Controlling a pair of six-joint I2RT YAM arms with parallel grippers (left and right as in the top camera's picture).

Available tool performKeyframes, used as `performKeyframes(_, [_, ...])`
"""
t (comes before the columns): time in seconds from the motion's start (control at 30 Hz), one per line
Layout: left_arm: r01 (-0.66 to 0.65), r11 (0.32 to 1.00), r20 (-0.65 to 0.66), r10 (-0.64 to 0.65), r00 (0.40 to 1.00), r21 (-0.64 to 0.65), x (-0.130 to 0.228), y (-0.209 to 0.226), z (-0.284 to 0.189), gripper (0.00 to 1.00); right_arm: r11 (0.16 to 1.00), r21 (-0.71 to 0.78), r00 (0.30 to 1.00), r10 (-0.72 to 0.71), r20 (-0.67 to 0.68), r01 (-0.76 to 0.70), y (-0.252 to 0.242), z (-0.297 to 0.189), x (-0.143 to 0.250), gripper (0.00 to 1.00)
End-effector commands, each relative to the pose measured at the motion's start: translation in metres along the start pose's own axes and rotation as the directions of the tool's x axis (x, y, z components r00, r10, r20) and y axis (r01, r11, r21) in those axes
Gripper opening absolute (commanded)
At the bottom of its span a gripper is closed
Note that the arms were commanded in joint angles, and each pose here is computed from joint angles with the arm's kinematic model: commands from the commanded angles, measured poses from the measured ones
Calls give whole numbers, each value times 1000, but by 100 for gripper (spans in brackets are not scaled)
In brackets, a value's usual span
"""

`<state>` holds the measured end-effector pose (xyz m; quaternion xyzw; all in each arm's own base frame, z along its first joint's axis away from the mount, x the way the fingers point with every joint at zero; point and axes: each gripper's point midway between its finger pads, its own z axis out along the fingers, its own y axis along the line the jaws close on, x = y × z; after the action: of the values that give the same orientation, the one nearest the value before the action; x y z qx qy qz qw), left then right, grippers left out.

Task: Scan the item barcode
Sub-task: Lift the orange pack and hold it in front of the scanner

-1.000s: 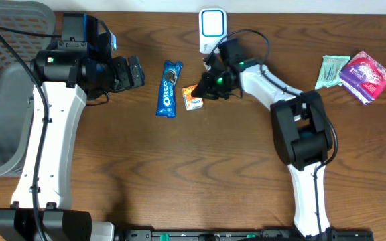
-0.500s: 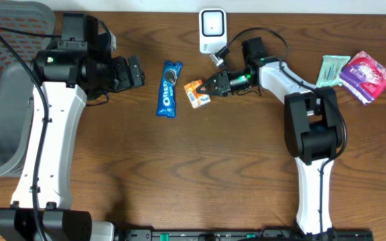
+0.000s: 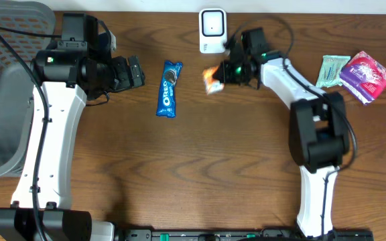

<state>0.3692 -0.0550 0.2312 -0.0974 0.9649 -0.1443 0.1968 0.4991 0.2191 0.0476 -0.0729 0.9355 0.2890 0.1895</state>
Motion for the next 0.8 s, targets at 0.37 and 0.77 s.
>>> performKeyframes(0.37, [-10, 1000, -1, 10, 1000, -12, 0, 3, 1, 98, 506, 746, 612, -773, 168, 434, 50, -68, -129, 1])
performKeyframes(0.77, [-10, 1000, -1, 10, 1000, -12, 0, 3, 1, 98, 433, 849, 638, -753, 158, 301, 6, -49, -136, 1])
